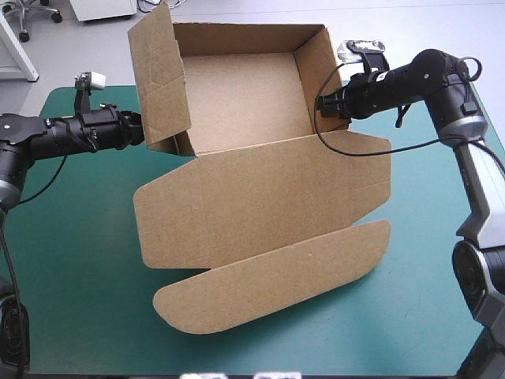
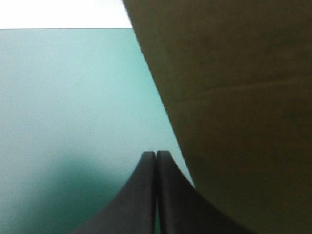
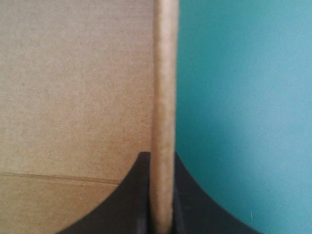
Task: Fold the box
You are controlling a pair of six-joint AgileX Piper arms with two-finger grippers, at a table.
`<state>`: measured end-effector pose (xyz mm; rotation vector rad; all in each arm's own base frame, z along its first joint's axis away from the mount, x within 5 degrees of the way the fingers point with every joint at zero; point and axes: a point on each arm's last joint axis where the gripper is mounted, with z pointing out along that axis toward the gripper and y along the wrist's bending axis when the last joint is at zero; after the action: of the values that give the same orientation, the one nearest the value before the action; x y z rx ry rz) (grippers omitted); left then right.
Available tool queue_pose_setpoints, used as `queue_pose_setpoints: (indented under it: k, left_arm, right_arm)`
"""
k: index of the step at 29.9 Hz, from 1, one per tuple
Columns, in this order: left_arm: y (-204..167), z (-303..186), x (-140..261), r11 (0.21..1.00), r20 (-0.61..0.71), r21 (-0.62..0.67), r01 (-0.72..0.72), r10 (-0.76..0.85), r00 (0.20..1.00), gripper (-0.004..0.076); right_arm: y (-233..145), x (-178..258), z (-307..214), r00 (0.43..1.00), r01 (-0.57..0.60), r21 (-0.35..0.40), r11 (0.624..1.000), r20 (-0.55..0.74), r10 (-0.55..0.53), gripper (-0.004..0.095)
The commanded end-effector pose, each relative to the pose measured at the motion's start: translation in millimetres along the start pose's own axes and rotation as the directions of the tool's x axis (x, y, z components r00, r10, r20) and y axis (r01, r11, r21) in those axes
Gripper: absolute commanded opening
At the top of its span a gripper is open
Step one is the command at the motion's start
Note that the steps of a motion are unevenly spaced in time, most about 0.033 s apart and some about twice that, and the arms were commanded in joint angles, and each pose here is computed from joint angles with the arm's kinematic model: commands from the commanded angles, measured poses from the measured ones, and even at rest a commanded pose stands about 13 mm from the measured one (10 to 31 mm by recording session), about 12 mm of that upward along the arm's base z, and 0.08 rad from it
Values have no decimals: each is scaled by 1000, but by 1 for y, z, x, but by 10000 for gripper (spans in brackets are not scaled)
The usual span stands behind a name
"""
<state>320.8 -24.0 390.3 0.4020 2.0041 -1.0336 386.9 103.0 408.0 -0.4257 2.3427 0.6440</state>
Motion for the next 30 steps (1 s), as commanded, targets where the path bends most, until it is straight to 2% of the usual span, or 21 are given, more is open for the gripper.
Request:
queue_pose_setpoints:
  k: [1,10,21,28,30]
  left_arm:
    - [-28,-11,-15,996,98,77,-35,27,995,7]
    - [-31,-11,-15,994,105,110,-26,15,994,106]
    - [-45,-17,-26,983,123,172,-64,43,992,143]
    - [-42,-17,-26,990,113,136,-39,24,993,378]
    - [-41,-16,-25,991,105,127,-32,19,994,391]
  right_arm:
    - [16,-12,-30,992,16,-20,1000,124,-13,-13]
    - [14,-11,-29,993,9,5,1000,116,-10,-13]
    - [14,-6,-2,998,15,28,999,56,-16,-13]
    - [28,-5,15,998,54,43,998,37,-55,-13]
    - [31,-4,19,998,61,44,997,28,-62,-13]
